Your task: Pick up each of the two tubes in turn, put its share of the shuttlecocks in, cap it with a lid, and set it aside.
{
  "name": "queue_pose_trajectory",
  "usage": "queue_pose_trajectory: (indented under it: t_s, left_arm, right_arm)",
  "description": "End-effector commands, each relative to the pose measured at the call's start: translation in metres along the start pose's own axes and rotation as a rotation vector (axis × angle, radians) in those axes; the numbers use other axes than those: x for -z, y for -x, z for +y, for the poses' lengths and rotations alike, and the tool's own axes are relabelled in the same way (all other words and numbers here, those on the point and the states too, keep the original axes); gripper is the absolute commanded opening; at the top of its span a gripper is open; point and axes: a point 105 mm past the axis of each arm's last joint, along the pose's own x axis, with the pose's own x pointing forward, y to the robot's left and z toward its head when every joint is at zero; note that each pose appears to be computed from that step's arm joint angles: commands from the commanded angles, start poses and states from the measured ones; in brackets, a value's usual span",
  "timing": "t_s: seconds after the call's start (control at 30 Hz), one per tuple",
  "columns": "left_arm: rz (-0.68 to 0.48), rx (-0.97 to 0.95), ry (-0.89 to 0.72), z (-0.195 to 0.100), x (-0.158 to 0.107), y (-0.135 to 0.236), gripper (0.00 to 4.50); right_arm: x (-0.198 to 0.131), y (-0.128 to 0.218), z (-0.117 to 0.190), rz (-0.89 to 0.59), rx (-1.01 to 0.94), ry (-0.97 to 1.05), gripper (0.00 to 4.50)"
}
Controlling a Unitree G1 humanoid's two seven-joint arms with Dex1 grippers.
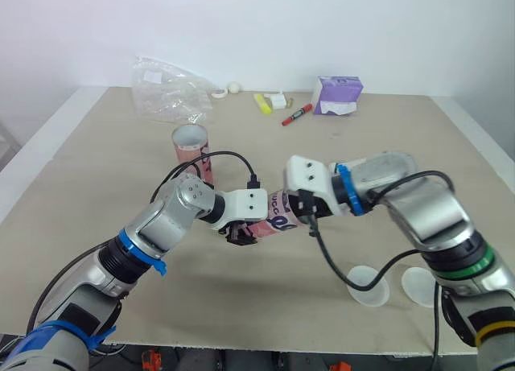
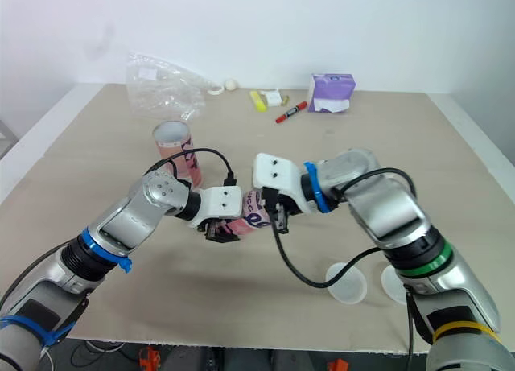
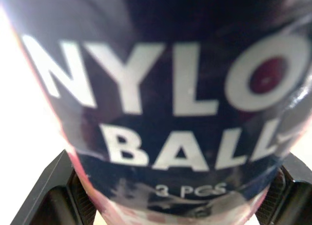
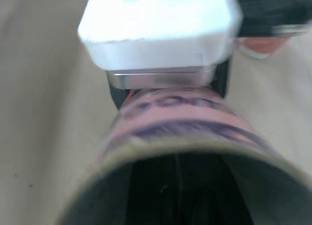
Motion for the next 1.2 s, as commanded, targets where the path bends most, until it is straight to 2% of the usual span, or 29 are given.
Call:
queue_pose_trajectory:
  t_s: [0.03,0.23,0.43,0.57,0.67,0.87,1.1,1.2]
  left_arm:
    - [0.03,0.014,0.027,-0.004,0.011,-0.007,3.66]
    - [0.015,0.007,0.045,-0.002,0.013,-0.005,3.66]
    - [-0.064,0.016,0.082,-0.002,0.01,-0.006,3.66]
    - [-0.342,0.024,0.141,-0.002,-0.017,-0.009,3.66]
    - [-0.543,-0.025,0.182,0.001,-0.029,-0.011,3.66]
    - [-0.699,-0.073,0.173,-0.007,-0.026,-0.023,3.66]
    - [-0.732,-0.045,0.142,-0.025,-0.017,-0.047,3.66]
    - [-0.699,-0.021,0.12,-0.031,-0.013,-0.057,3.66]
  right_arm:
    - [-0.023,0.026,0.002,-0.065,0.041,0.064,0.05]
    - [-0.01,0.057,0.013,-0.061,0.11,-0.004,0.05]
    - [-0.012,0.085,0.015,-0.11,0.186,-0.092,0.05]
    - [0.0,0.111,0.011,-0.095,0.285,-0.176,0.05]
    - [0.015,0.116,0.017,-0.05,0.306,-0.221,0.05]
    - [0.035,0.114,0.033,-0.016,0.299,-0.297,0.05]
    - [0.065,0.12,0.05,0.118,0.269,-0.366,0.05]
    - [0.082,0.122,0.056,0.205,0.269,-0.377,0.05]
